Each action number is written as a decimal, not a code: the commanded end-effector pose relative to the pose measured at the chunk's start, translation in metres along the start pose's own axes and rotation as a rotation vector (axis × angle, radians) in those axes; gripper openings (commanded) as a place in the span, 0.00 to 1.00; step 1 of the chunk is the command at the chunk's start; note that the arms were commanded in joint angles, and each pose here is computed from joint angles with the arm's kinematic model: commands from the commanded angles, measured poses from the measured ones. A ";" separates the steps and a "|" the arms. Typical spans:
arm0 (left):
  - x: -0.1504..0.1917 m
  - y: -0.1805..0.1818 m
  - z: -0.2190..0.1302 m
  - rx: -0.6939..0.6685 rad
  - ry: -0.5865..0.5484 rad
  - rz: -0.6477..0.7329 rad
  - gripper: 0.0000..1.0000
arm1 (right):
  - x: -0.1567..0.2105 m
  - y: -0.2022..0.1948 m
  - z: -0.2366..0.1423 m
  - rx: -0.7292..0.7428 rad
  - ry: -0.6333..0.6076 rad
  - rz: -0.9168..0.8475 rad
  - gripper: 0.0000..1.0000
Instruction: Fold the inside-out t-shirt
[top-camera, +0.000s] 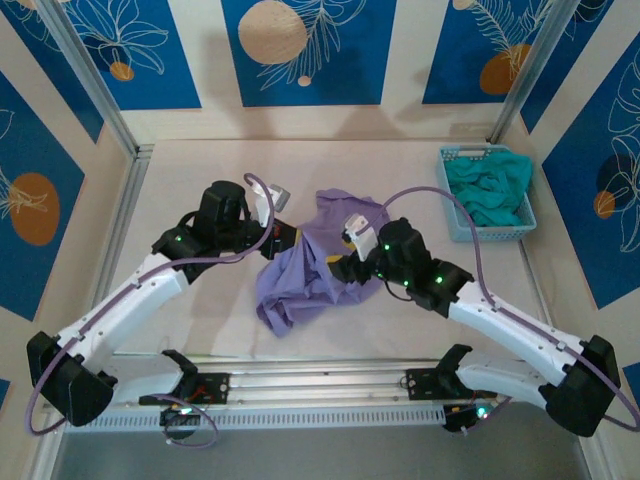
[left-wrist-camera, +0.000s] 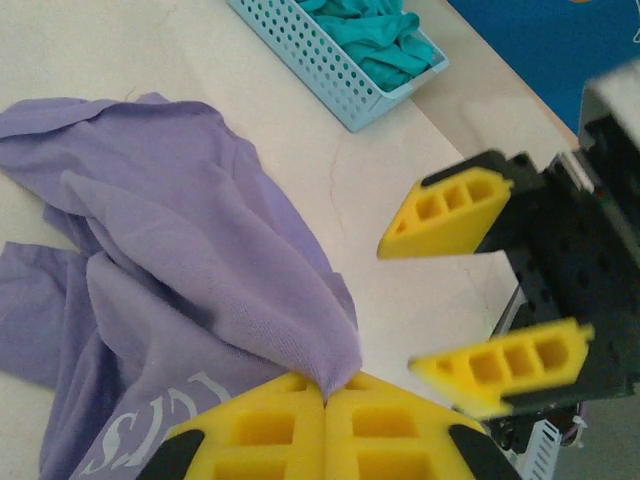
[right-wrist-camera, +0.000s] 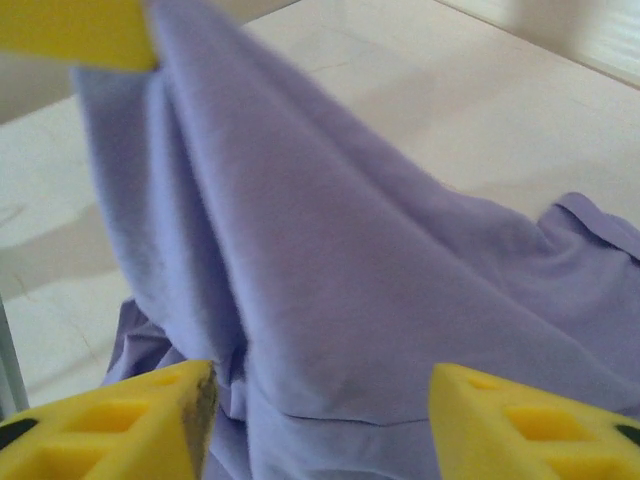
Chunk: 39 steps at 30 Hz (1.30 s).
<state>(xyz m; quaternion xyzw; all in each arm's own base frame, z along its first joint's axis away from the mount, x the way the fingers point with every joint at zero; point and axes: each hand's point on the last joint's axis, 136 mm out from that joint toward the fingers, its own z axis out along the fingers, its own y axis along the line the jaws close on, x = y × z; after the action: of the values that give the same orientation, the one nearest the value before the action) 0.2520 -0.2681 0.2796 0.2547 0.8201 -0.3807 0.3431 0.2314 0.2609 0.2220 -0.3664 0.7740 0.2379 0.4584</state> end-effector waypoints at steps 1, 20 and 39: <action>-0.018 -0.012 -0.006 0.045 -0.042 0.000 0.00 | -0.002 0.002 0.013 0.049 -0.027 -0.076 0.75; -0.014 0.001 -0.010 -0.032 -0.039 0.016 0.00 | 0.004 -0.046 0.060 0.188 -0.001 0.037 0.52; -0.029 0.122 -0.020 -0.657 -0.137 0.000 0.00 | -0.026 0.009 0.028 -0.378 -0.032 0.321 0.00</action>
<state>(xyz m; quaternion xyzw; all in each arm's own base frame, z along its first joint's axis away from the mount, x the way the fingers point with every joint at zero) 0.3050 -0.2258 0.2605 0.1696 0.8644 -0.2342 0.4113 0.2851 0.2887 0.1956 -0.3053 0.7979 0.3268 0.4041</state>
